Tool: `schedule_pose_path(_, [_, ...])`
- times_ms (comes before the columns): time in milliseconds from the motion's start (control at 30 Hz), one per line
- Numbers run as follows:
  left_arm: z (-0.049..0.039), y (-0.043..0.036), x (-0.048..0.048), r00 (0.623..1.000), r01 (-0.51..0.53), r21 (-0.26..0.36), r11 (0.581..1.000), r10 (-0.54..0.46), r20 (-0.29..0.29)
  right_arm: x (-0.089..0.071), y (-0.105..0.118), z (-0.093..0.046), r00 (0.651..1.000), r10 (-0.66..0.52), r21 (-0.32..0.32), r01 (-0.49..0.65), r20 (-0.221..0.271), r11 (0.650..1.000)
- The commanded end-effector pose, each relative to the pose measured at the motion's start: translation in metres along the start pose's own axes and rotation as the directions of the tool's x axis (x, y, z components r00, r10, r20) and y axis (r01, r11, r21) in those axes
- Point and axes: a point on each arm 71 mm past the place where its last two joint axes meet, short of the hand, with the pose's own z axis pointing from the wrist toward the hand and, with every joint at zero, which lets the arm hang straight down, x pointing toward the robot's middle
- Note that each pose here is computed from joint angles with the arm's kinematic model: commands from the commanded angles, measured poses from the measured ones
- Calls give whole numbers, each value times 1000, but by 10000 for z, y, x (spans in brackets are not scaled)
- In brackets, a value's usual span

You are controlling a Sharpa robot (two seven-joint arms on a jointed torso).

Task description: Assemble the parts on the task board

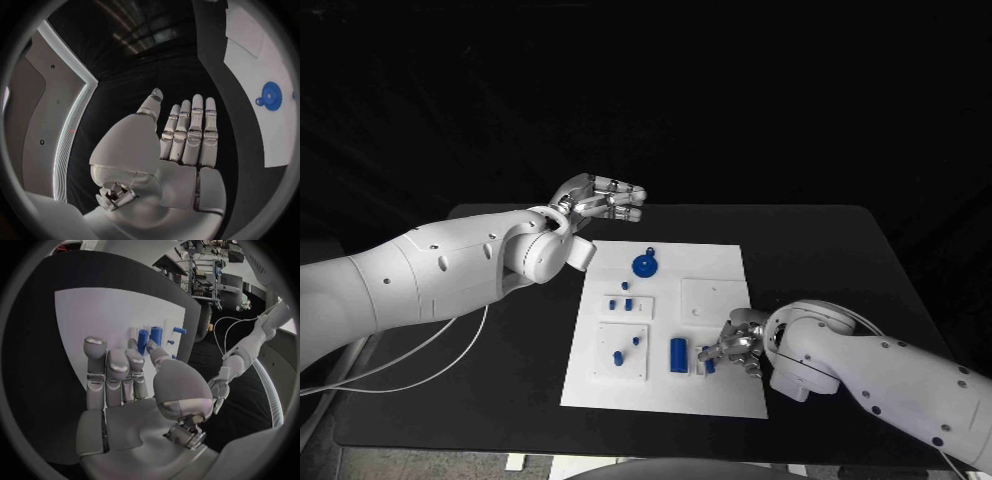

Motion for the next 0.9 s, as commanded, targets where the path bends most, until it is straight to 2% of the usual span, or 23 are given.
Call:
schedule_pose_path(33, [2, -12, 18, 1000, 3, 9, 1000, -2, -16, 17, -9, 31, 999, -32, 17, 32, 3, 999])
schedule_pose_path(367, [1, -11, 17, 1000, 3, 8, 1000, -3, -16, 42, 52, 85, 997, -58, 1, 58, 41, 998])
schedule_pose_path(900, [-2, -9, 11, 1000, 3, 5, 1000, -3, -16, 91, 79, 111, 997, -73, -13, 74, 31, 997])
